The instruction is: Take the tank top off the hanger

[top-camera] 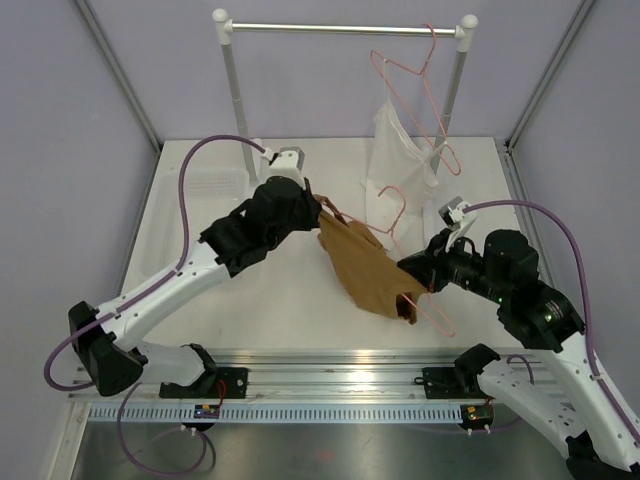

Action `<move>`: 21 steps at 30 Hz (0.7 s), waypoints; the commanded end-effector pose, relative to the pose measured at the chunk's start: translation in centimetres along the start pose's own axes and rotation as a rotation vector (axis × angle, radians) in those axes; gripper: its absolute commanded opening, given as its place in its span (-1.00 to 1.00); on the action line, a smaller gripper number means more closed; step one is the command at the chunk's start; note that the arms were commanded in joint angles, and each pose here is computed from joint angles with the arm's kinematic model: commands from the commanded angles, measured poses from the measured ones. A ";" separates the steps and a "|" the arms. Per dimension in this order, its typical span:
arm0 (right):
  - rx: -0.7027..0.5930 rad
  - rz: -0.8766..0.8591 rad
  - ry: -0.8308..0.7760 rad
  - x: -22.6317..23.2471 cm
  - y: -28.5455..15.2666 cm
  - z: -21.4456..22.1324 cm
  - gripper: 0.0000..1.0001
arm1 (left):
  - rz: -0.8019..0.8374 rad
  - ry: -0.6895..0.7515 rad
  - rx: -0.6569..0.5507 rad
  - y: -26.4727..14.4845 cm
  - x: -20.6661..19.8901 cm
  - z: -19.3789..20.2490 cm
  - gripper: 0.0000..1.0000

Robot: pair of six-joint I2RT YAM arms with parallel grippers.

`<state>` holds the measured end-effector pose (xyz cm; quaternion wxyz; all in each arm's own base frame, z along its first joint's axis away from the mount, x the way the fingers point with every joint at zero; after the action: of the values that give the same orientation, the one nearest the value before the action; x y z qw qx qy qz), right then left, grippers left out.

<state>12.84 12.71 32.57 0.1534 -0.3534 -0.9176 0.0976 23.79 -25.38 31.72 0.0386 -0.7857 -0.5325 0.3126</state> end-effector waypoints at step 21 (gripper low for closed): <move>-0.627 -0.314 -0.143 3.8 -2.2 -4.9 -1.00 | 0.303 -0.229 0.030 -4.8 1.8 2.7 -1.00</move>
<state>10.17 13.27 34.10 0.0481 -0.2591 -0.9624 -0.0656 21.64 -19.94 28.47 -0.0072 -0.7635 -0.5055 0.4018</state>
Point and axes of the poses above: each gripper's point midway between its finger pads, its own y axis out along the fingers, its own x axis along the line the jaws close on, z = x × y, the point moved 7 cm from there along -y, back along the fingers, and after that the axes turned 6 degrees about -y, right-handed, at the moved point
